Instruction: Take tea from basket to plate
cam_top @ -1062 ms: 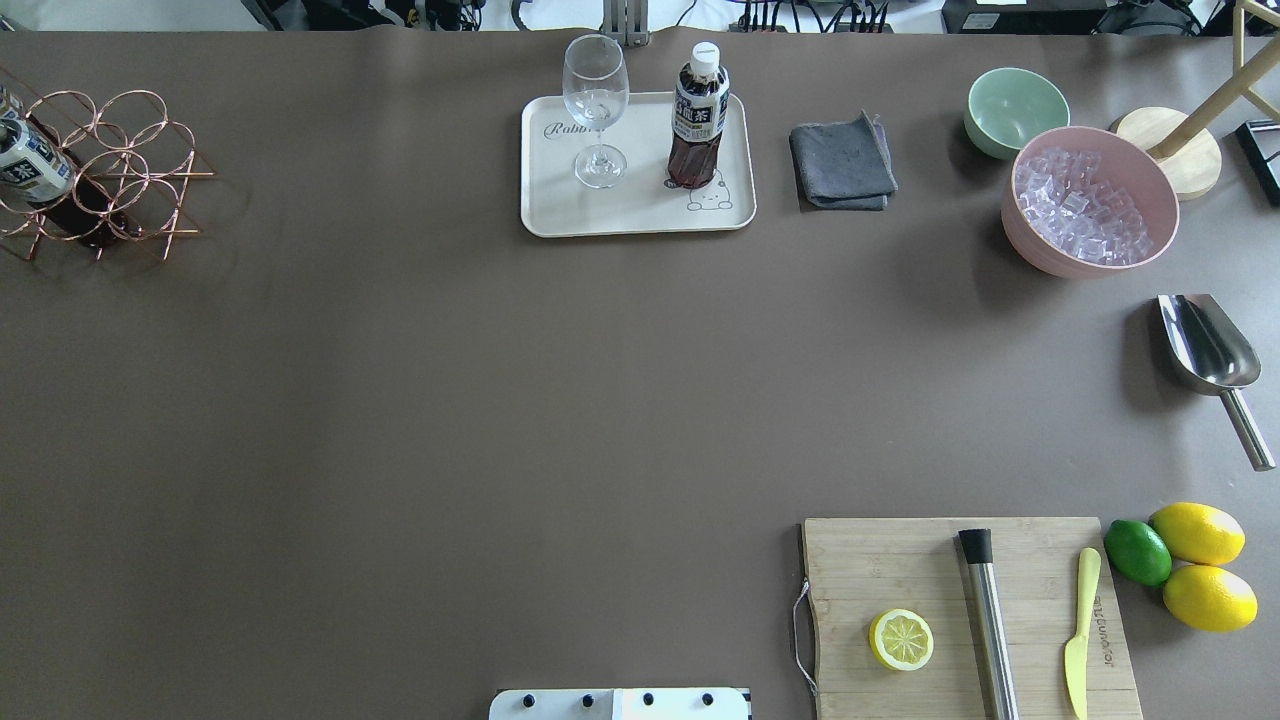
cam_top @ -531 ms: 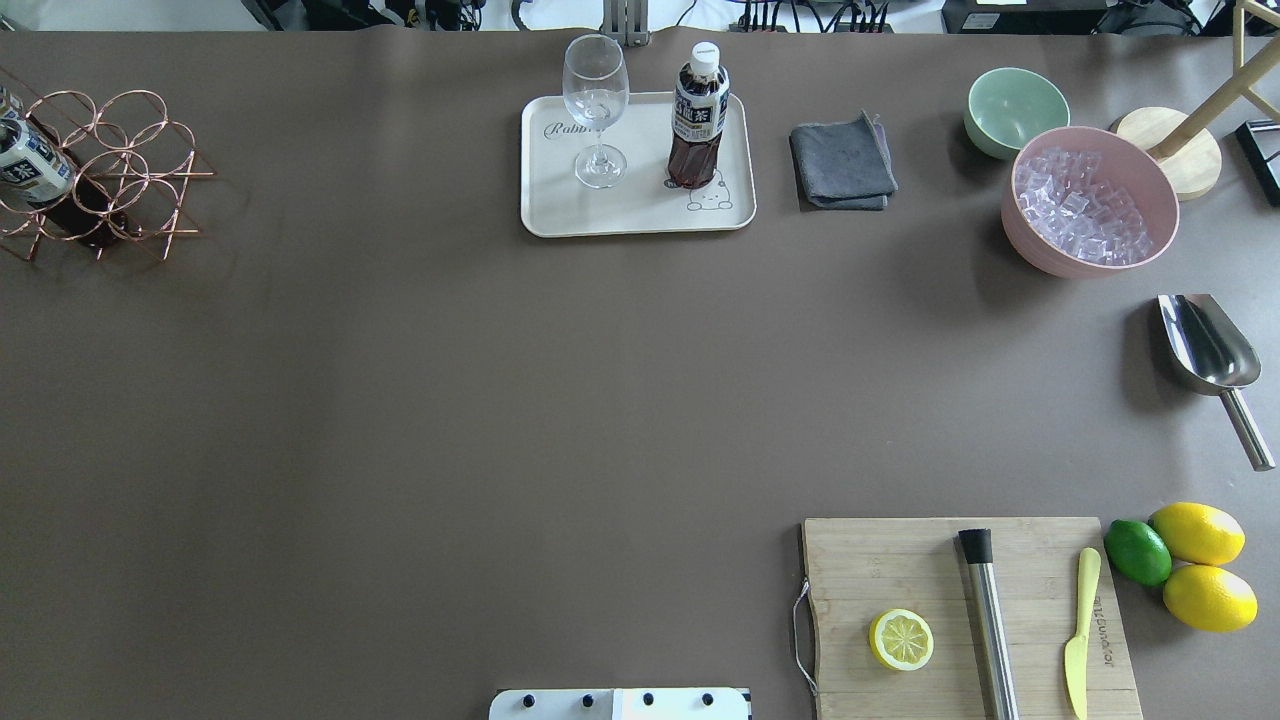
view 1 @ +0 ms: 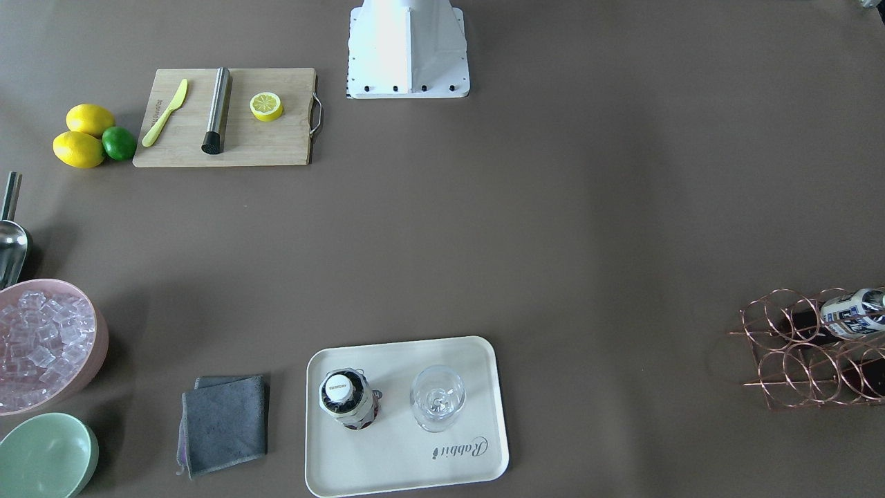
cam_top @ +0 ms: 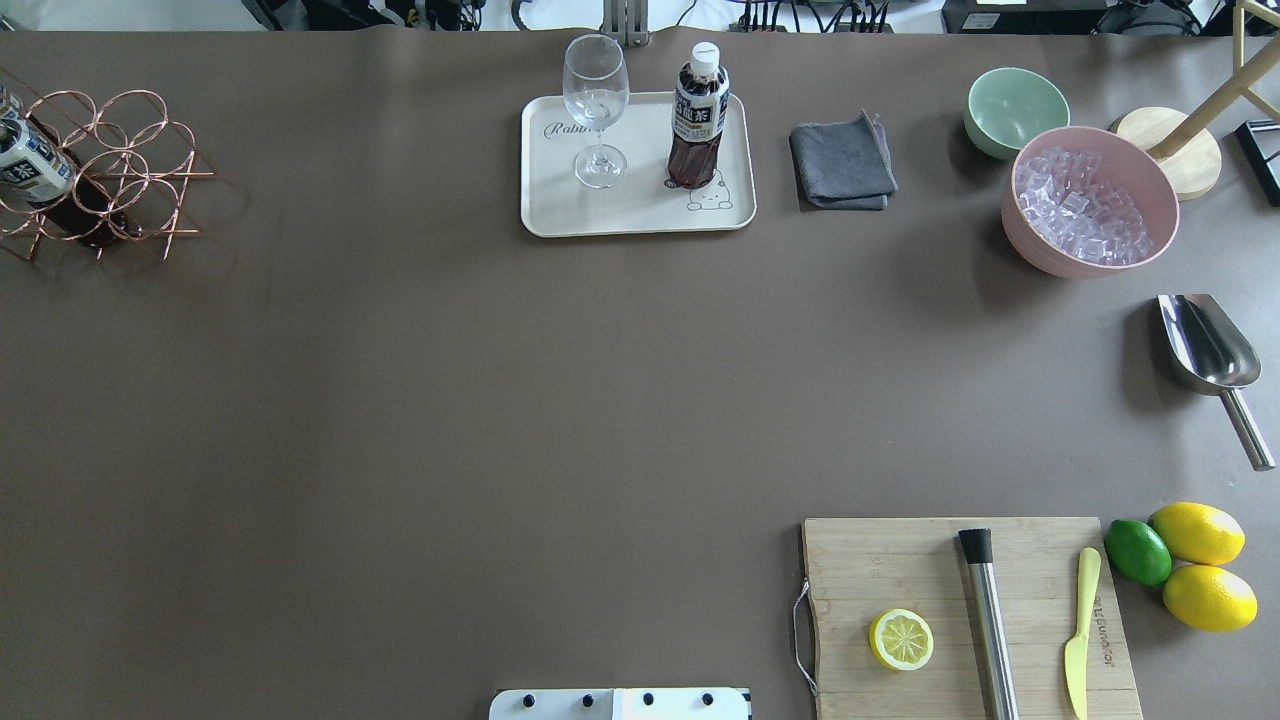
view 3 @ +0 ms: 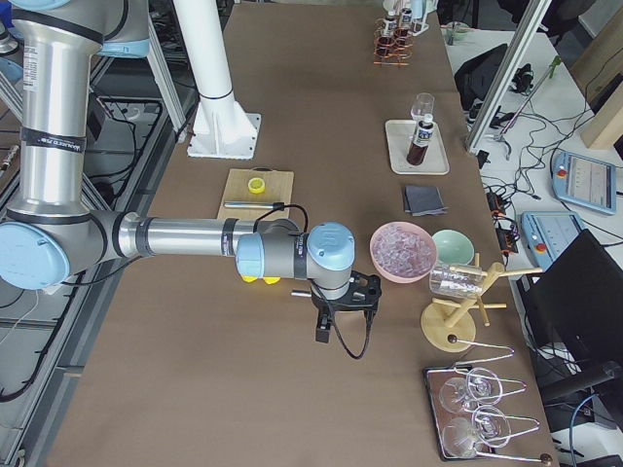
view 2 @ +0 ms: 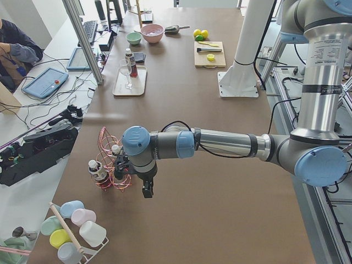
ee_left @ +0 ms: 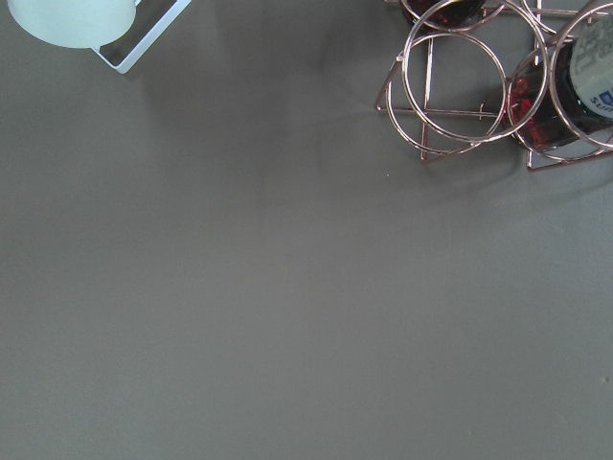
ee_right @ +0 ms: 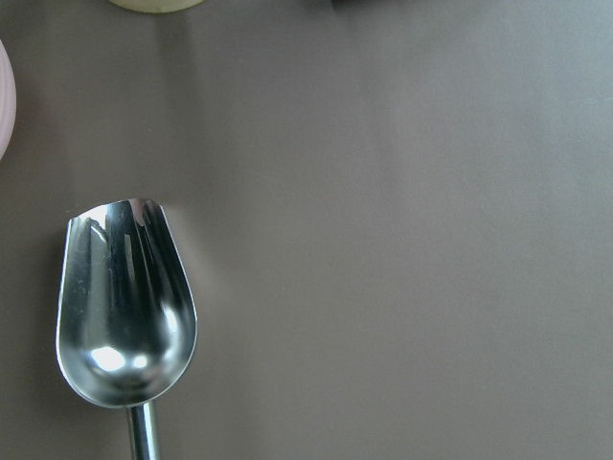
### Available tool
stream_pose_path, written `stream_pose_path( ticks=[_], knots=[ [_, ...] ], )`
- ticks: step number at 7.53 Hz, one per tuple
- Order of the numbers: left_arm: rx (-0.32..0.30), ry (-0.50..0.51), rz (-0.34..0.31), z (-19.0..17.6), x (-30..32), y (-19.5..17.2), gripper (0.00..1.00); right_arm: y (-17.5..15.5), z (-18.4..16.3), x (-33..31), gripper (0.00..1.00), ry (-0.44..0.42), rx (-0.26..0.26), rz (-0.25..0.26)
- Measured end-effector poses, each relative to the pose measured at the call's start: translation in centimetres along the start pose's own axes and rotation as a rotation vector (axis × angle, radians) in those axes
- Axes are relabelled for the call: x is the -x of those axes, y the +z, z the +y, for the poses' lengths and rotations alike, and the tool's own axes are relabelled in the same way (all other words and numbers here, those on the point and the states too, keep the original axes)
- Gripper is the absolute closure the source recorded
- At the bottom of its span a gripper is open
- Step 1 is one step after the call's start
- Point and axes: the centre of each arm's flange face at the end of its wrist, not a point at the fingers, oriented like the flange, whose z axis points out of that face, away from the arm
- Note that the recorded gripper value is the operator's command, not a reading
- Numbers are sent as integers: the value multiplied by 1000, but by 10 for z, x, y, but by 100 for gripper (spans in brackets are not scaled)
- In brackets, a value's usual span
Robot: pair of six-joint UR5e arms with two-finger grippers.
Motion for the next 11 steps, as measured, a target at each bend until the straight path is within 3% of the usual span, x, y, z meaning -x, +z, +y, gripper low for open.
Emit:
stream_pose_path(
  ticks=[11],
  knots=[
    [8,-1,-1,3,1,5,2,1,1,0,0,2,2,0]
  ],
)
